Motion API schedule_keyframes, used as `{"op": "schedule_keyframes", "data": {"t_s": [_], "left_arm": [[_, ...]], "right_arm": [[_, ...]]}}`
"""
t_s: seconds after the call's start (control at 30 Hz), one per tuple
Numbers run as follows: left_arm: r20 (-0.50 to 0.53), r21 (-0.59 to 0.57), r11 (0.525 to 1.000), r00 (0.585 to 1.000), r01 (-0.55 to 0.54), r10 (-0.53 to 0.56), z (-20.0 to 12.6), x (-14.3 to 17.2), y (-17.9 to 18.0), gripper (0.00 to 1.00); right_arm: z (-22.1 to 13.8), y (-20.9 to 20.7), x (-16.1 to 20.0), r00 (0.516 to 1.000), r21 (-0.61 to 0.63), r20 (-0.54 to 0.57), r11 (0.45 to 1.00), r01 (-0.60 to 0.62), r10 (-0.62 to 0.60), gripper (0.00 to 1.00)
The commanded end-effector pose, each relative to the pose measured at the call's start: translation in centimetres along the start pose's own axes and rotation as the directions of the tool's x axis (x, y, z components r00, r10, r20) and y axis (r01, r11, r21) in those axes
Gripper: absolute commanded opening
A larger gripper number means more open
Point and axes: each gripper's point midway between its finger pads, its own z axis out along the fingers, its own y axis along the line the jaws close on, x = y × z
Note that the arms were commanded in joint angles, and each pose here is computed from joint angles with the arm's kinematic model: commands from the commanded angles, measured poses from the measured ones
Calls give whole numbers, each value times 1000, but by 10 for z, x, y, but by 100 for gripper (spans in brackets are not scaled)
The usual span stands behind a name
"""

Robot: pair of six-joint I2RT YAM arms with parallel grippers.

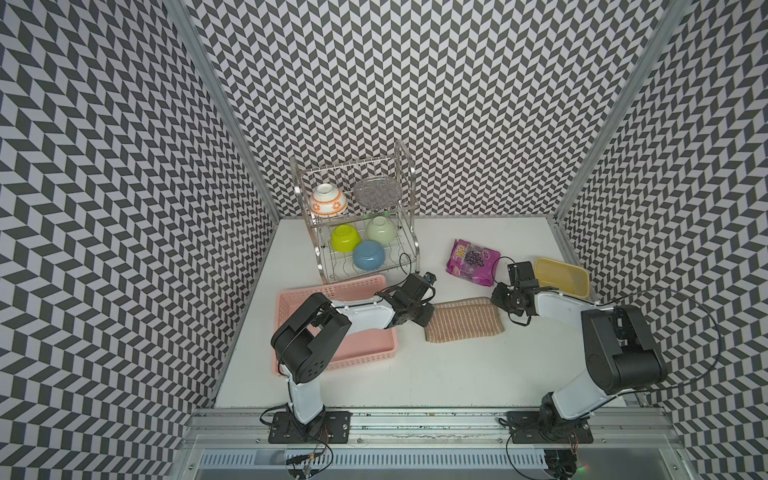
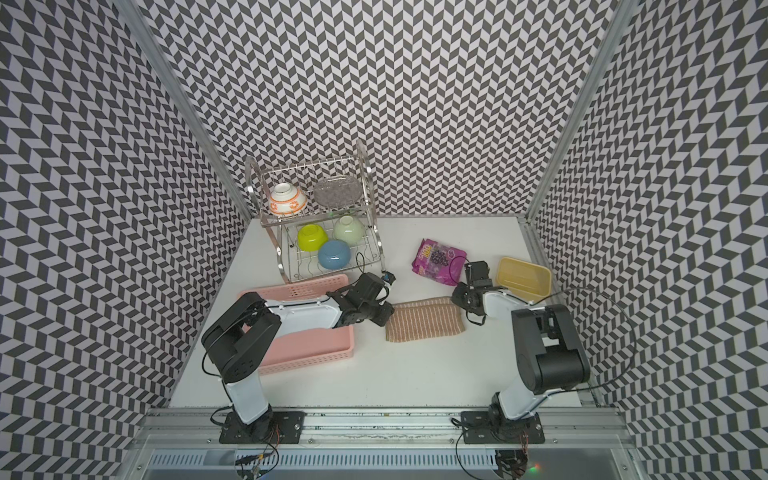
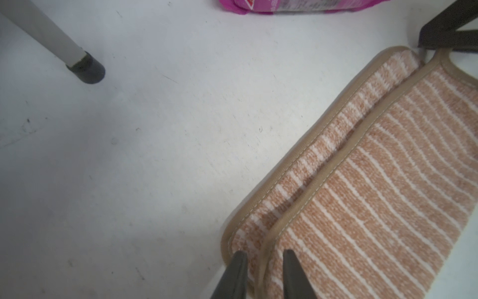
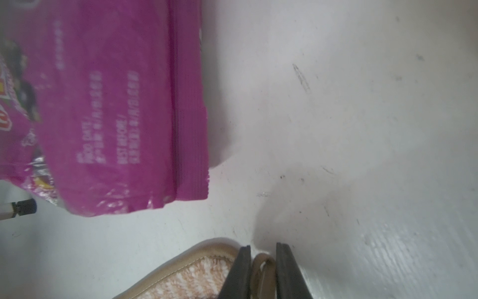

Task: Fold the square dishcloth
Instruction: Adjust the cleaning item at the center of the board.

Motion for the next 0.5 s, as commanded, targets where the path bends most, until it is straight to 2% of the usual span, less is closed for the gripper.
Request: {"op": "schedule_keyframes", "data": {"t_s": [0.0, 0.47], "left_arm": [[16, 26, 1000, 1000, -1, 1, -10, -7, -3, 25], [-7, 49, 999, 1000, 2, -2, -7, 0, -5, 21]], "right_arm": [[-4, 5, -12, 999, -13, 36, 1000, -5, 5, 20], [-4, 5, -12, 999, -11, 38, 1000, -2, 3, 20]]}}
